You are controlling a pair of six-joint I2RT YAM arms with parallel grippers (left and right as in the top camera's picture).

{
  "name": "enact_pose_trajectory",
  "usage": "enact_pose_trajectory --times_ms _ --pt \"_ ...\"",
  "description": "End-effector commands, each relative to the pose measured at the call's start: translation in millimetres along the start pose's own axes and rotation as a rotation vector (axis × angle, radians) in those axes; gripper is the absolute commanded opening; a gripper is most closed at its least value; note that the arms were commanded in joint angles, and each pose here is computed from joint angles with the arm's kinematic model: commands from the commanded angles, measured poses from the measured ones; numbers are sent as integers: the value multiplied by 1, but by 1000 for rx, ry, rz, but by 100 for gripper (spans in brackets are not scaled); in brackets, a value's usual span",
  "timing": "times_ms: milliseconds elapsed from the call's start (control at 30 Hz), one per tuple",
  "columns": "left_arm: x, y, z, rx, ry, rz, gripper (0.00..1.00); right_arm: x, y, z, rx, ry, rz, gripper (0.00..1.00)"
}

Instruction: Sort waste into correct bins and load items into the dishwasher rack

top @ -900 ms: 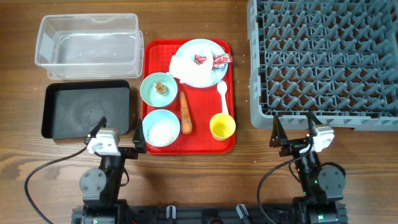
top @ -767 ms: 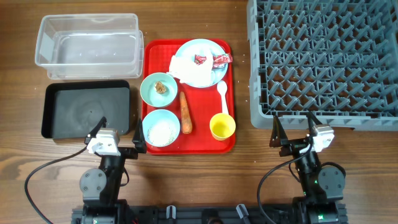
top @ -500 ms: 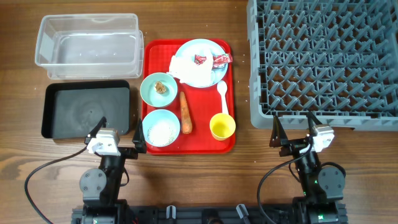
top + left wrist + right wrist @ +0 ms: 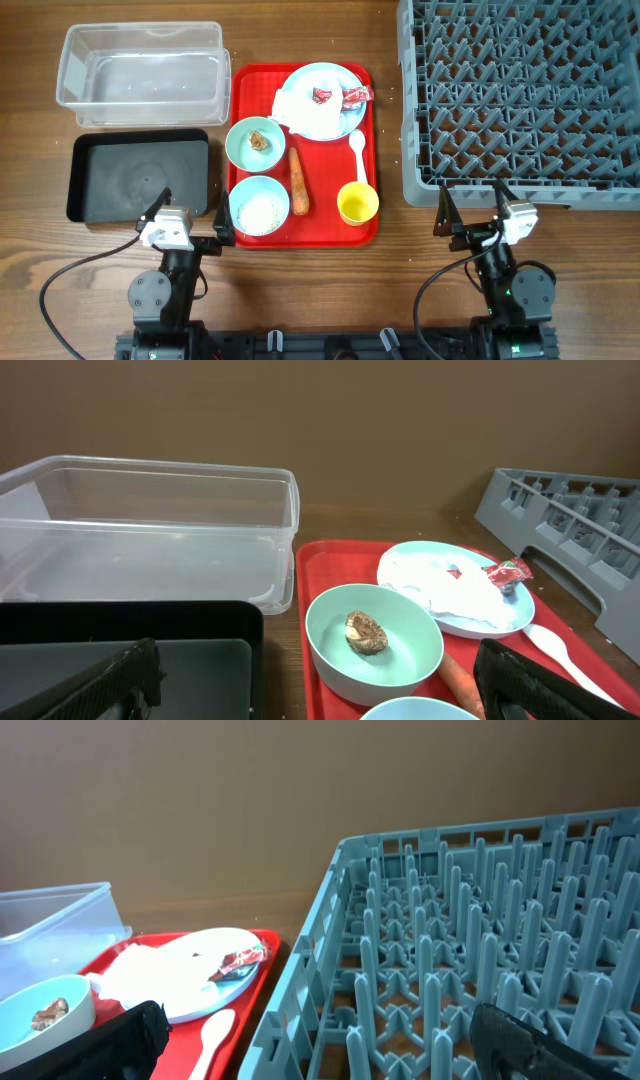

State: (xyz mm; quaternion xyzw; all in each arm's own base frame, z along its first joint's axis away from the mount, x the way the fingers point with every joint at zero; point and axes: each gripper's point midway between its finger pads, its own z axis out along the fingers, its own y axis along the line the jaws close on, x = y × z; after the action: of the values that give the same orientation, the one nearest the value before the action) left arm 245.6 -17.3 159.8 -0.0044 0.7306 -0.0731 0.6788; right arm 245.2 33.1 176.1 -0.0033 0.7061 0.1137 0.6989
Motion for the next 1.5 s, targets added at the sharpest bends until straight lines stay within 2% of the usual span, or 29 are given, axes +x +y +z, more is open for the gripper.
enact_pose_trajectory --times_ms 0,133,267,467,633,733,900,1000,1100,1233,1300,1367,1467 --pt "1 3 0 -16 -4 2 100 2 2 0 -12 6 7 100" --pt "0 4 0 -24 -9 2 100 0 2 0 -13 -2 3 100" --pt "-22 -11 -2 61 -96 14 100 -30 8 -2 -37 -120 46 100" --pt "-86 -23 -17 95 -215 33 100 -116 27 -26 -90 -346 -37 100" --pt "-137 -37 -13 140 -153 52 100 -188 39 -45 -91 -443 -78 100" --pt "-156 -41 6 150 -40 70 100 -208 43 -30 -92 -376 -71 100" --pt "-182 -40 48 136 157 35 100 -217 53 18 -133 -106 -45 100" --pt "-182 -48 80 202 289 54 100 -207 50 50 -117 80 -16 100" --pt "-173 -51 126 213 508 8 100 -186 53 76 -138 283 23 100" --pt "-169 -76 175 258 721 -6 100 -159 44 95 -102 418 48 100" --pt "-158 -97 214 269 793 25 100 -145 38 105 -80 461 57 100" --pt "-132 -120 241 306 852 44 100 -135 39 106 -87 500 74 100" --pt "-75 -153 265 361 936 69 100 -118 37 98 -74 576 88 100"
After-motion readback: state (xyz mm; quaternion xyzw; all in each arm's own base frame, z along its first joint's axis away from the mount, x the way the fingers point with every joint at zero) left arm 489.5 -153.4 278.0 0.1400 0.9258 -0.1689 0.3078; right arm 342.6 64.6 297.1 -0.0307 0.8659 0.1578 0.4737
